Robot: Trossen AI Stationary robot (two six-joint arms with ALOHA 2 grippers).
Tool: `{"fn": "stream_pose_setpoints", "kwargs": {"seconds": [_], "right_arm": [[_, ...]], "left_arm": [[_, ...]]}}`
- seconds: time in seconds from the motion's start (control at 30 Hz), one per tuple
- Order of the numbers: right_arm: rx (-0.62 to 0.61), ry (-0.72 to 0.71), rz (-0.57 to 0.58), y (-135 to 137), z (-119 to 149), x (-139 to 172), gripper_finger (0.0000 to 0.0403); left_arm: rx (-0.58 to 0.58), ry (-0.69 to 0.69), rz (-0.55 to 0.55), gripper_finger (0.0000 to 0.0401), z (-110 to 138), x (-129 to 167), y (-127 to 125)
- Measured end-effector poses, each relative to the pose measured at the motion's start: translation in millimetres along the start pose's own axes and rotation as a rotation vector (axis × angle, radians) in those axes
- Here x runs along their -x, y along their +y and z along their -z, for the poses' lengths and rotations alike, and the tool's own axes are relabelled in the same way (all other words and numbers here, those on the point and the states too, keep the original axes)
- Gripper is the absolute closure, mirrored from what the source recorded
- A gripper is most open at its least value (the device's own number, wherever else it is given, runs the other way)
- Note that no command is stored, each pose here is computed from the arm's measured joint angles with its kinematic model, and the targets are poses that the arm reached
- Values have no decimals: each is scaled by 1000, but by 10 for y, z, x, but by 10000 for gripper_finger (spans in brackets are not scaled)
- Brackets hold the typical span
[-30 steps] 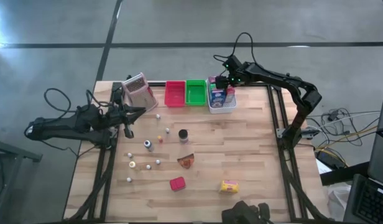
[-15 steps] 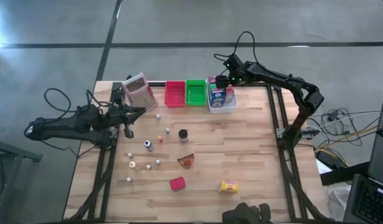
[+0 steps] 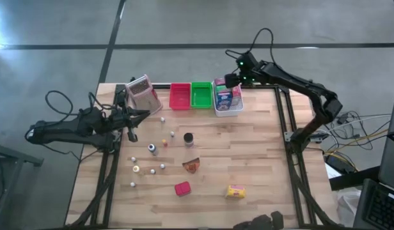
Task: Pick & Place Kitchen Items
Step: Put the yellow cereal box into the white bin
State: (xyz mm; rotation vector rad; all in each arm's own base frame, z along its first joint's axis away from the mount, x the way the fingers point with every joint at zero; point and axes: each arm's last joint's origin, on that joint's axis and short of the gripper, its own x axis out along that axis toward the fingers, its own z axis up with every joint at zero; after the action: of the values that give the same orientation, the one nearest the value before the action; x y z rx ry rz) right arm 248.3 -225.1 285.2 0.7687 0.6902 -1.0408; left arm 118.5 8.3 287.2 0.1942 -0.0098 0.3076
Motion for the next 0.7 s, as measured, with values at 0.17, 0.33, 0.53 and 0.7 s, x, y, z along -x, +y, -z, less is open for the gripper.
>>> {"fn": "stream_pose_setpoints", "kwargs": {"seconds": [0.17, 0.33, 0.53, 0.7], "right_arm": [[84, -66, -74, 72, 39, 396, 213], [153, -109, -139, 124, 161, 819, 223], [216, -107, -197, 143, 365, 1205, 233], [252, -107, -242, 140, 504, 1440, 234]], "left_arm": [[0, 0, 0, 362, 1, 0, 0], [0, 0, 0, 362, 1, 0, 0], [0, 0, 0, 362, 1, 0, 0], [0, 0, 0, 362, 0, 0, 0]]}}
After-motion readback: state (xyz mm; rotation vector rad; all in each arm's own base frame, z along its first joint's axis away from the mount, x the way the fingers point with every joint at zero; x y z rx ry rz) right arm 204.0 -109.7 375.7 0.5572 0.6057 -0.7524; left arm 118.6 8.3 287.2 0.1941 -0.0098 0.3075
